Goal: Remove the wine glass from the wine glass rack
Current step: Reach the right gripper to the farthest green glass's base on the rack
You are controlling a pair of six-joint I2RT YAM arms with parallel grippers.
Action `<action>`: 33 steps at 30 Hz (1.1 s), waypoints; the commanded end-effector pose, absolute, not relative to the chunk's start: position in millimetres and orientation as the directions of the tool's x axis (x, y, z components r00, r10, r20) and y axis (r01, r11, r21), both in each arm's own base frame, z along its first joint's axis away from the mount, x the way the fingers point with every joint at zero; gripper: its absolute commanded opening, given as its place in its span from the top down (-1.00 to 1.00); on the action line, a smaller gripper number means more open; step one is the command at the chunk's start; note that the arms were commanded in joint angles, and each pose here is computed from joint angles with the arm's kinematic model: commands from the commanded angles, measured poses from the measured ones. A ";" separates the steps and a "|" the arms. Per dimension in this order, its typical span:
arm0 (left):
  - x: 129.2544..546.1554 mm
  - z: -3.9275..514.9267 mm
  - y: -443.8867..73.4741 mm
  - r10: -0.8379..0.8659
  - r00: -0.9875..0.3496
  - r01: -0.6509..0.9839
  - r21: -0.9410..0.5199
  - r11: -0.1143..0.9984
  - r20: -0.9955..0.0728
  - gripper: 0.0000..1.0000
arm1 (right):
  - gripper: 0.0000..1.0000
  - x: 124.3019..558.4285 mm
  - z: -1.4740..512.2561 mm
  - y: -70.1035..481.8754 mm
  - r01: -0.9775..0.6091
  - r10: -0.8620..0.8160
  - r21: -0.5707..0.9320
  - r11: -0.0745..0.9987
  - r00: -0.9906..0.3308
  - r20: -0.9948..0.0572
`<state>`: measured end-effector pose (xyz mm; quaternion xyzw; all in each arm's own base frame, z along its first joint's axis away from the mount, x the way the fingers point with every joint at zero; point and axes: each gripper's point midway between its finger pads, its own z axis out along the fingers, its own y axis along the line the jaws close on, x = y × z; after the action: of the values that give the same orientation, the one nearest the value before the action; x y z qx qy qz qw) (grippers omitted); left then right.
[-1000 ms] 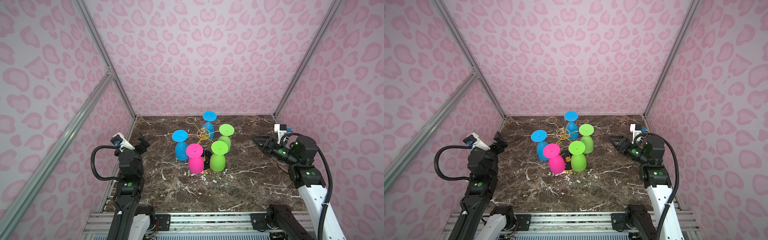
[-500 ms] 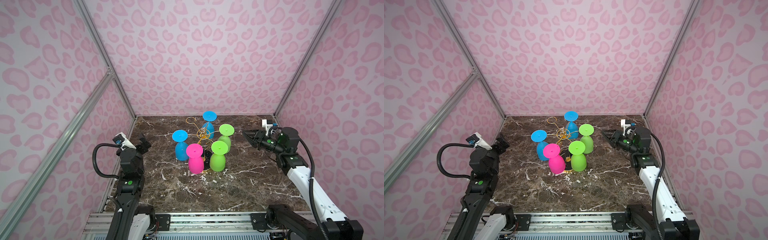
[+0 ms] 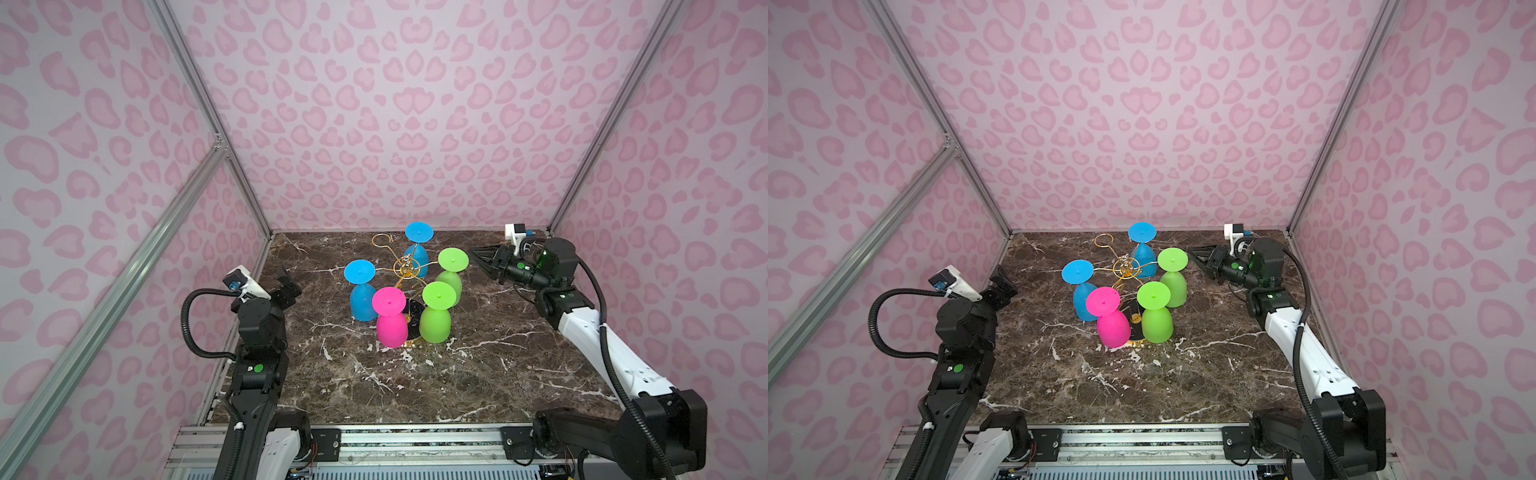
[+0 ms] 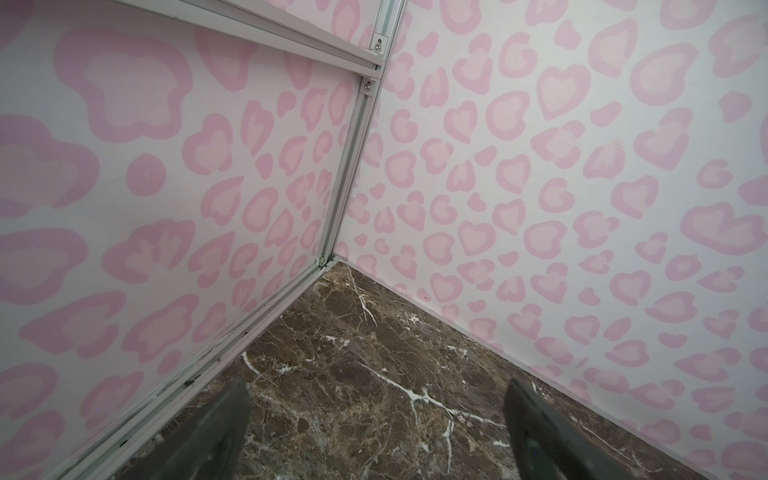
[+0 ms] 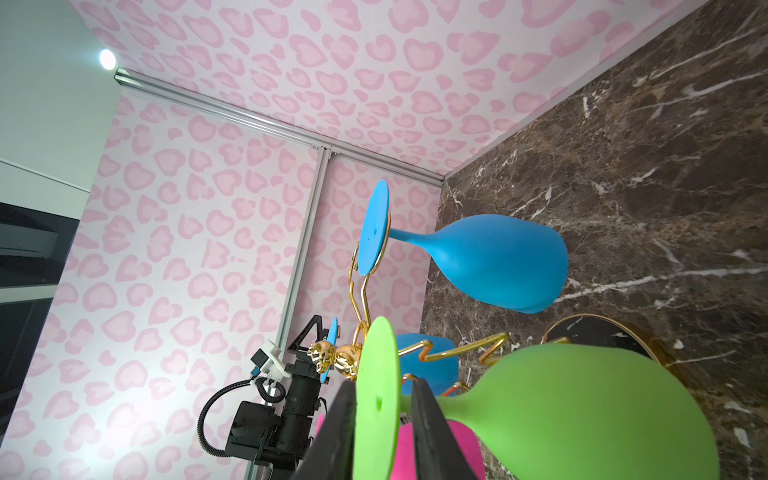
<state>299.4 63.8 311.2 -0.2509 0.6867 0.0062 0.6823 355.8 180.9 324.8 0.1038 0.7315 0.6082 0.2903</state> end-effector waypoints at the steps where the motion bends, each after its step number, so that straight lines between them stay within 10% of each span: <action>1: 296.9 316.4 66.7 -0.340 0.075 -0.364 -0.344 0.866 -0.937 -0.93 | 0.50 354.3 331.3 188.9 -0.237 0.481 0.946 0.222 -0.817 -0.318; 33: 295.7 318.2 66.2 -0.347 0.076 -0.361 -0.351 0.864 -0.935 -0.93 | 0.53 338.3 315.4 187.0 -0.173 0.482 0.944 0.280 -0.825 -0.294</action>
<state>297.3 64.8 309.4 -0.2557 0.6893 0.0078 0.6778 339.0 187.1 317.8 0.1061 0.7484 0.5949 0.2734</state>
